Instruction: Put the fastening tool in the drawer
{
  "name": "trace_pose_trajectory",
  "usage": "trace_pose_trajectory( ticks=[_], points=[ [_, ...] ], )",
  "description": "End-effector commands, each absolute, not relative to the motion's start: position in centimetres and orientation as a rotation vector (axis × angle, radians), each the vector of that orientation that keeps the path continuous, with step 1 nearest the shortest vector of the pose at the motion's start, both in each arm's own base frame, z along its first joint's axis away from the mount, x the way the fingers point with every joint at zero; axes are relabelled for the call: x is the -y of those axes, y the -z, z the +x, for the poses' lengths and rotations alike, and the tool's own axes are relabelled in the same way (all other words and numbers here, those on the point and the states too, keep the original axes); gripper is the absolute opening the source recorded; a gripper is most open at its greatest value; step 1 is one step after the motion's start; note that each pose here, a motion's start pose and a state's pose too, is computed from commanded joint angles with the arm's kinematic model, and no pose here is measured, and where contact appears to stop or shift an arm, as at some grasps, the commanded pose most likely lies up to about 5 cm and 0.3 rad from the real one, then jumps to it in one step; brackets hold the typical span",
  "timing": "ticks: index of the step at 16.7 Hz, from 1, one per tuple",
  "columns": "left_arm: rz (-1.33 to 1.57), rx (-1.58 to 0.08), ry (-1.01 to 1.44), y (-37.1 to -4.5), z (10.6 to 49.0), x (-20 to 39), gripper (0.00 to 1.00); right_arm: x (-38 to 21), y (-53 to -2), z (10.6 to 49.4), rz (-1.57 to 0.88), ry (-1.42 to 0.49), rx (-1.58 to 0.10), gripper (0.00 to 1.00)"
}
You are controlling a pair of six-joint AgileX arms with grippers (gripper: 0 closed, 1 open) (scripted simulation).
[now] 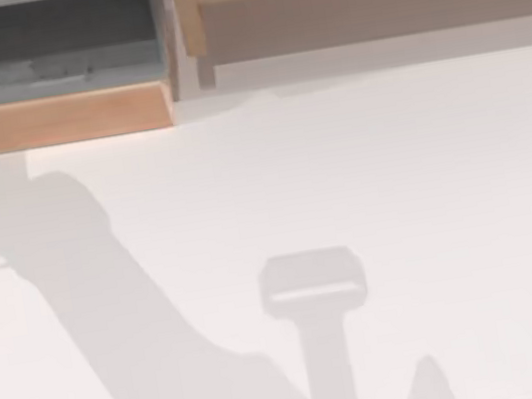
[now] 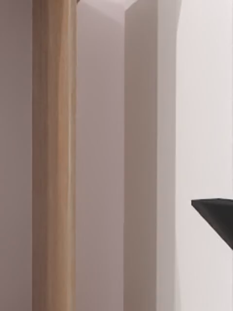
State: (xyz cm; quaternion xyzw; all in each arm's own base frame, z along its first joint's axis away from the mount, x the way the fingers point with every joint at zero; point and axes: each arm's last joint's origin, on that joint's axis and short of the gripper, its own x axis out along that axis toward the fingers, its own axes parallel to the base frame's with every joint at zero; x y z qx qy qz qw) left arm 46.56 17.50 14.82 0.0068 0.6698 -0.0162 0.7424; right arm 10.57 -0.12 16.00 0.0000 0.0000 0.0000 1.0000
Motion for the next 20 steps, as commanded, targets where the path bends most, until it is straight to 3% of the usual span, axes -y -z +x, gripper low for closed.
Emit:
trace_pose_trajectory(
  ticks=[10,14,20],
  points=[
    [0.049,-1.406,0.053,-16.1,46.3,-17.5,1.00,0.1,-16.0,10.6,0.000,0.000,0.000,1.00],
    [0.186,-1.170,0.093,-19.9,45.3,-17.8,1.00,0.1,-16.0,10.6,0.000,0.000,0.000,1.00],
    [0.580,-0.639,0.006,-25.3,41.0,-22.4,1.00,0.1,-16.0,10.6,0.000,0.000,0.000,1.00]
  ],
)
